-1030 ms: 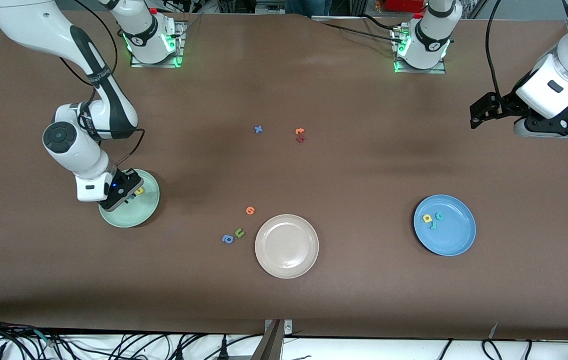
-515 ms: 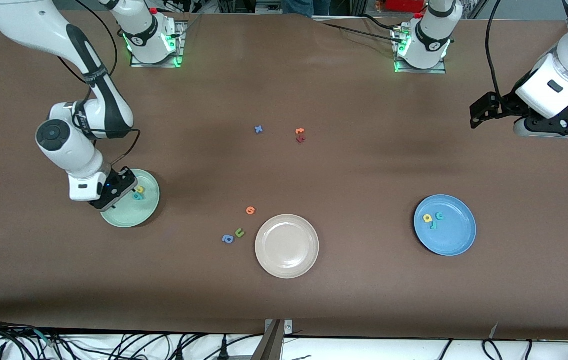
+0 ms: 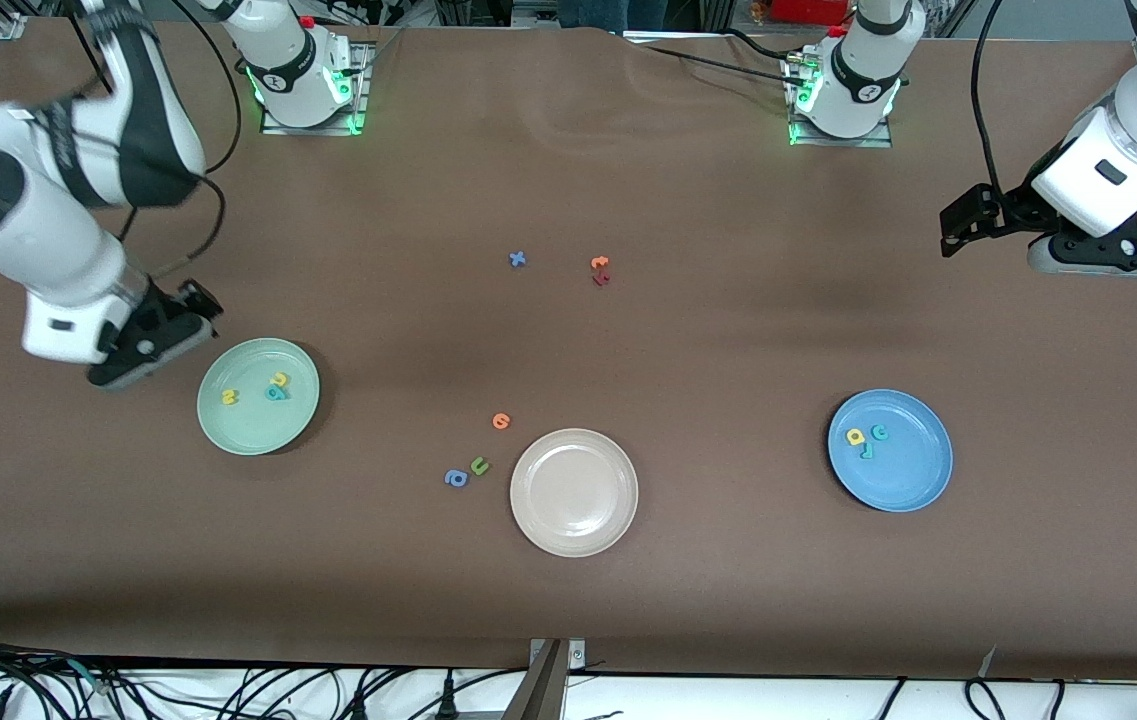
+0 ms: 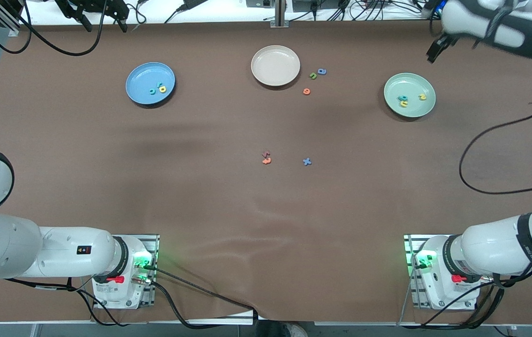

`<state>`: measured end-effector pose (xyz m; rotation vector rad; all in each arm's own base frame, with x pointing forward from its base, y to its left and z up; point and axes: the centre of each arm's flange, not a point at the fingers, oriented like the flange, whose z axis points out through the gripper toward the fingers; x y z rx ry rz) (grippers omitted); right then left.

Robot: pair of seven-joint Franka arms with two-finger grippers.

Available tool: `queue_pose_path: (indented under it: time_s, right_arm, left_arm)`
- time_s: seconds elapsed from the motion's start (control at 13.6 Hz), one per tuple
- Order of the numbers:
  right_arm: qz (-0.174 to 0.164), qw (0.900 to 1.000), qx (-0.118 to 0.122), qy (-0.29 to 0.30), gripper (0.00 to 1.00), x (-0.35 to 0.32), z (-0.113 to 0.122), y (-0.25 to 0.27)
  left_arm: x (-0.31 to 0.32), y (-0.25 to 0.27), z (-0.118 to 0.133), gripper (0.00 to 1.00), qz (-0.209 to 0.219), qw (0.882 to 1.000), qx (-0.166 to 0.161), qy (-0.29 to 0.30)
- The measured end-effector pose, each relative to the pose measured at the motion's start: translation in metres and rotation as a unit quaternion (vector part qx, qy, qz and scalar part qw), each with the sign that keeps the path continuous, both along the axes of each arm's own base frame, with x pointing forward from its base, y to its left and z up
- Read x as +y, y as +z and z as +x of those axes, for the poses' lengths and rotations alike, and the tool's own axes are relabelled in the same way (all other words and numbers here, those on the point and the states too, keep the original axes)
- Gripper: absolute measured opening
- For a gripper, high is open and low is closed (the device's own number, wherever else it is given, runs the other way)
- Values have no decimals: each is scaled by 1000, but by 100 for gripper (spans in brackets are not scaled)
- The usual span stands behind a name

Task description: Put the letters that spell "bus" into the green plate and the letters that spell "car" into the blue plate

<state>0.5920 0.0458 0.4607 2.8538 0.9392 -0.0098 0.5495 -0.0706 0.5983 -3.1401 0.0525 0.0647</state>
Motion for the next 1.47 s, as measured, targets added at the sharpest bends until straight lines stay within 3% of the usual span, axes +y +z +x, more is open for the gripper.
queue_pose_path:
  time_s: [0.22,0.37,0.59,0.81,1.1,1.47]
  right_arm:
    - [3,998,28,-51,100,-2,-11,69]
    - [34,992,46,-116,100,0,-21,97]
    - [55,977,70,-192,100,-4,-31,115]
    - [53,973,78,-211,100,-3,-33,114]
    - [54,973,75,-212,100,-4,-31,112]
    - [64,970,20,-233,100,-17,-19,123]
  left_arm:
    - [0,0,0,100,0,1000,0,0]
    - [0,0,0,100,0,1000,0,0]
    - [-1,0,0,100,0,1000,0,-1]
    - [-1,0,0,100,0,1000,0,-1]
    - [-1,0,0,100,0,1000,0,-1]
    - [-1,0,0,100,0,1000,0,-1]
